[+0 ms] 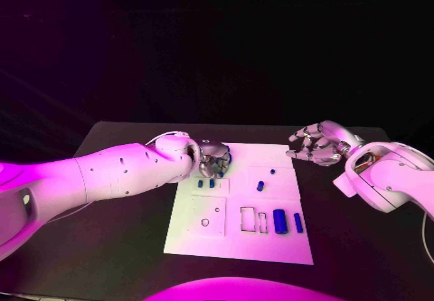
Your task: Assemble the parts on the task board
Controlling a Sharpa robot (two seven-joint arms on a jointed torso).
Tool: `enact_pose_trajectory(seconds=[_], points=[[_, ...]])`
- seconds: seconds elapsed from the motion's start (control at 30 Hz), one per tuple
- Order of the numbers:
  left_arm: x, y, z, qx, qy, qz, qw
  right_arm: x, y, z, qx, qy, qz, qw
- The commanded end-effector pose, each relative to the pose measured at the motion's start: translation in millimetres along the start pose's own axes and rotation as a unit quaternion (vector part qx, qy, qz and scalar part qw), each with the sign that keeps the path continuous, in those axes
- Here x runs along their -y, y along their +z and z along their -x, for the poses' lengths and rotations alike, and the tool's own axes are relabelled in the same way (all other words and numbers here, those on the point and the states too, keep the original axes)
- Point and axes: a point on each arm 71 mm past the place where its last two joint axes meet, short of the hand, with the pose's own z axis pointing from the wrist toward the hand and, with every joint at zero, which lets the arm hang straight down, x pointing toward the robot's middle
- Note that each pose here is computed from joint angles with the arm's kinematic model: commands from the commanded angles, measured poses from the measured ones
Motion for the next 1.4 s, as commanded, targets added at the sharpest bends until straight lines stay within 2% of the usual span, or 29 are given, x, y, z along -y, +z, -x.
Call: enact_pose_trajectory(seconds=[0.03, 0.37, 0.63, 0.83, 0.97, 1.23, 1.4], points=[[2.0, 0.2, 0.1, 0.008, -0.005, -0.013, 1.0, 0, 0.1, -1.6, -0.01, -0.002, 0.0, 1.0], [0.2, -2.5, 0.7, 0.02, -0.011, -0.013, 1.0, 0, 0.0, -1.6, -0.01, -0.003, -0.001, 1.0], [-2.1, -13.0, 9.1, 0.036, -0.04, -0.014, 0.998, 1, -0.1, -0.7, -0.009, -0.003, -0.002, 1.0], [-9.7, -26.2, 20.8, 0.05, -0.062, -0.005, 0.997, 2, -0.4, -0.1, -0.008, -0.003, -0.003, 1.0], [-15.5, -30.7, 23.3, 0.05, -0.067, 0.003, 0.996, 2, -0.4, -0.1, -0.008, -0.003, -0.003, 1.0], [-26.8, -33.6, 22.0, 0.037, -0.069, 0.021, 0.997, 2, -0.6, 0.1, -0.008, -0.003, -0.004, 1.0], [-29.6, -32.1, 19.4, 0.029, -0.067, 0.026, 0.997, 2, -0.7, 0.0, -0.008, -0.003, -0.004, 1.0]])
